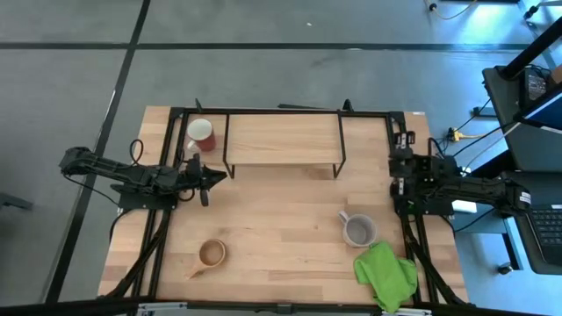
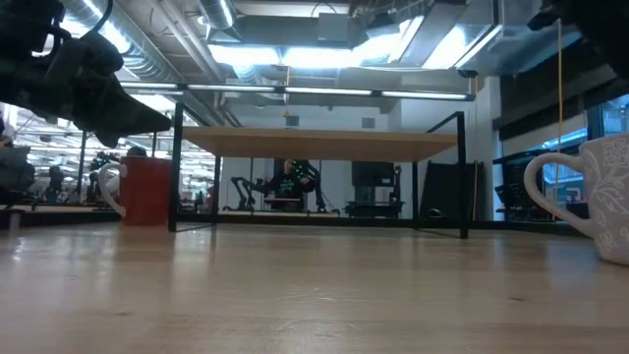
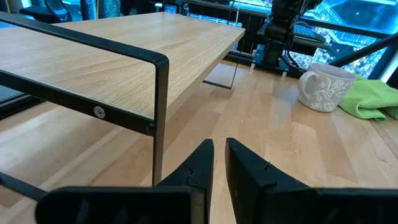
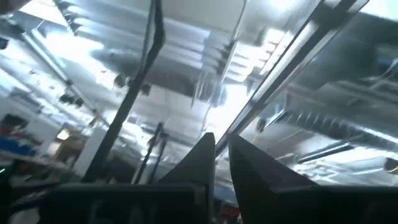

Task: Stack small to large cups/mugs on shelf
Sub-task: Put the gray mug on the shelf

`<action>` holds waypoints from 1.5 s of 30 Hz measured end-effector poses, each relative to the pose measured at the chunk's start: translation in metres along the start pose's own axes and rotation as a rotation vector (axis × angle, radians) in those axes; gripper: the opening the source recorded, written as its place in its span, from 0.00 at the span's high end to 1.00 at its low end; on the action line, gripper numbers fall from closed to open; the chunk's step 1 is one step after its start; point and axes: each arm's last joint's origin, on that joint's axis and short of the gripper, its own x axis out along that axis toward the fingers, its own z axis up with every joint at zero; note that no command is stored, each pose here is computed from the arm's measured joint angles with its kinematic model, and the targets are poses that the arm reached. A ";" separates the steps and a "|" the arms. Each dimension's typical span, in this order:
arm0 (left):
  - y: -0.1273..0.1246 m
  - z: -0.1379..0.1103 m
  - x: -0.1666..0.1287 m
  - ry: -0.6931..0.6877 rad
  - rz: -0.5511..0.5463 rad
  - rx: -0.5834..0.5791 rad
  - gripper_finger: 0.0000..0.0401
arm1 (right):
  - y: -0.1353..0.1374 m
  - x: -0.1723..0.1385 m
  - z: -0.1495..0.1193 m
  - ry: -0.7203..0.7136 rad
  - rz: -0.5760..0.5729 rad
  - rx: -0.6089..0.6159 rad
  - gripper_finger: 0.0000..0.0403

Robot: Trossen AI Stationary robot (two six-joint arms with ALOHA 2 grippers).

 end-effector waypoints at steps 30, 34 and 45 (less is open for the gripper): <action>0.000 0.000 0.000 0.000 0.001 0.000 0.91 | -0.001 0.000 -0.009 0.095 -0.037 -0.019 0.88; 0.000 0.000 0.000 0.000 0.000 0.000 0.91 | -0.001 0.000 -0.009 0.094 -0.037 -0.017 0.88; 0.000 0.000 0.000 0.000 0.000 0.000 0.91 | -0.017 0.014 0.010 -0.045 -0.372 0.325 0.88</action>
